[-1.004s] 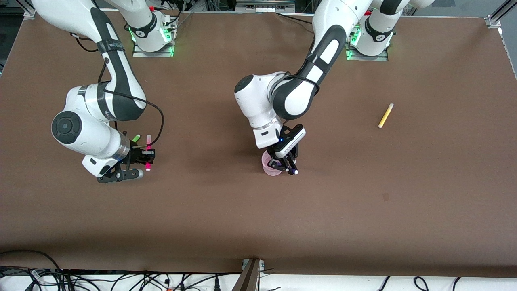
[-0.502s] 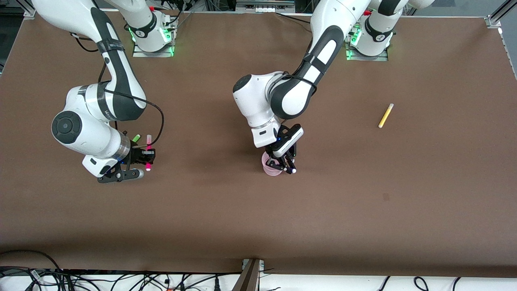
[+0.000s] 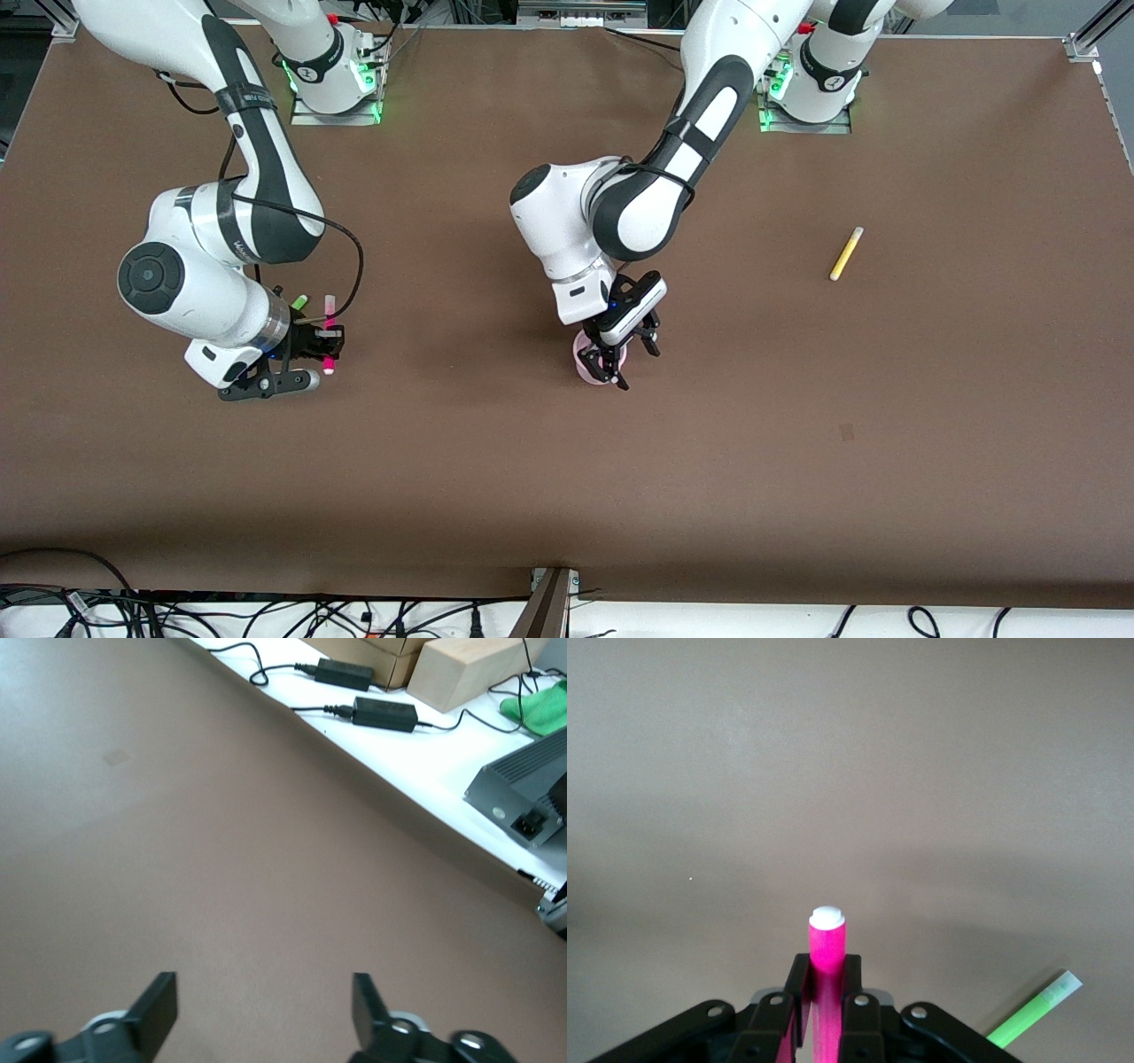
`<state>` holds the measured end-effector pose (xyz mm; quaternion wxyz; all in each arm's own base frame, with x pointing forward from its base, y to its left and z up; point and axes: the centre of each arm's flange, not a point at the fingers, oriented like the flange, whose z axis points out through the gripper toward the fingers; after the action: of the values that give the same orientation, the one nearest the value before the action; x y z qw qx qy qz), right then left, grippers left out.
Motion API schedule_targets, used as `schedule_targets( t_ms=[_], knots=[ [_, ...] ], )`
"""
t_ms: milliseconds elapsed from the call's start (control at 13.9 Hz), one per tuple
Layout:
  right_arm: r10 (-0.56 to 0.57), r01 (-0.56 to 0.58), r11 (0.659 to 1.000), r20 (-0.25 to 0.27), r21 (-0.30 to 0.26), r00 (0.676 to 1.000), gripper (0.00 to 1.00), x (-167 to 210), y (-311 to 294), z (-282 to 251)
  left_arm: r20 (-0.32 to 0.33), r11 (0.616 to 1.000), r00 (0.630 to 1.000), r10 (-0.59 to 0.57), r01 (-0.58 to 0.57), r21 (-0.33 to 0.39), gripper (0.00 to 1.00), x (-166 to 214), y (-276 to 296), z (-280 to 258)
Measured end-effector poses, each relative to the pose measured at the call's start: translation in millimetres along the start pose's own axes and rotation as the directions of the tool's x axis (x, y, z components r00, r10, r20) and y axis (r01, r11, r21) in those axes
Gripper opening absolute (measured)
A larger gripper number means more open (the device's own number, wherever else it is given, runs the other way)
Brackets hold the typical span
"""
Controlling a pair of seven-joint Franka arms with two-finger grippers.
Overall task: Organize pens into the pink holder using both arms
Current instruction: 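Lift the pink marker with the right gripper while the left gripper withdraws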
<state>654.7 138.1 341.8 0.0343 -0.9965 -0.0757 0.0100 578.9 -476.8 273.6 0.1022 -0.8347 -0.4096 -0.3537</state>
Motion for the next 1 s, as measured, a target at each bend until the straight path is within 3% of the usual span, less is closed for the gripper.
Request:
schedule_targets(
  t_ms=[72, 215, 502, 646, 789, 1004],
  knots=[
    [-0.002, 0.002, 1.000, 0.000, 0.000, 1.000, 0.17, -0.1, -1.6, 0.1, -0.005, 1.000, 1.000, 0.008, -0.008, -0.005, 1.00, 11.6, 3.4, -4.1],
    [-0.021, 0.021, 1.000, -0.002, 0.002, 1.000, 0.17, -0.2, -14.2, -0.4, 0.022, 1.000, 0.999, 0.026, -0.026, -0.002, 1.00, 52.0, 9.8, -15.6],
    [-0.098, 0.098, 0.995, -0.042, 0.003, 0.994, 0.17, 1.4, -66.1, -9.2, 0.224, 0.992, 0.967, 0.122, -0.127, 0.007, 1.00, 178.1, 1.4, -36.7],
    [-0.154, 0.155, 0.988, -0.104, 0.003, 0.983, 0.17, 0.1, -109.8, -12.9, 0.317, 0.983, 0.932, 0.175, -0.183, -0.004, 1.00, 240.8, -14.7, -40.0],
    [-0.177, 0.183, 0.983, -0.201, 0.012, 0.964, 0.17, -3.3, -161.2, -19.6, 0.388, 0.973, 0.894, 0.223, -0.228, -0.035, 1.00, 296.3, -34.0, -37.5],
    [-0.197, 0.216, 0.976, -0.329, 0.021, 0.923, 0.17, -14.8, -231.0, -24.7, 0.469, 0.945, 0.824, 0.319, -0.314, -0.090, 1.00, 355.8, -67.0, -23.3]
  ],
)
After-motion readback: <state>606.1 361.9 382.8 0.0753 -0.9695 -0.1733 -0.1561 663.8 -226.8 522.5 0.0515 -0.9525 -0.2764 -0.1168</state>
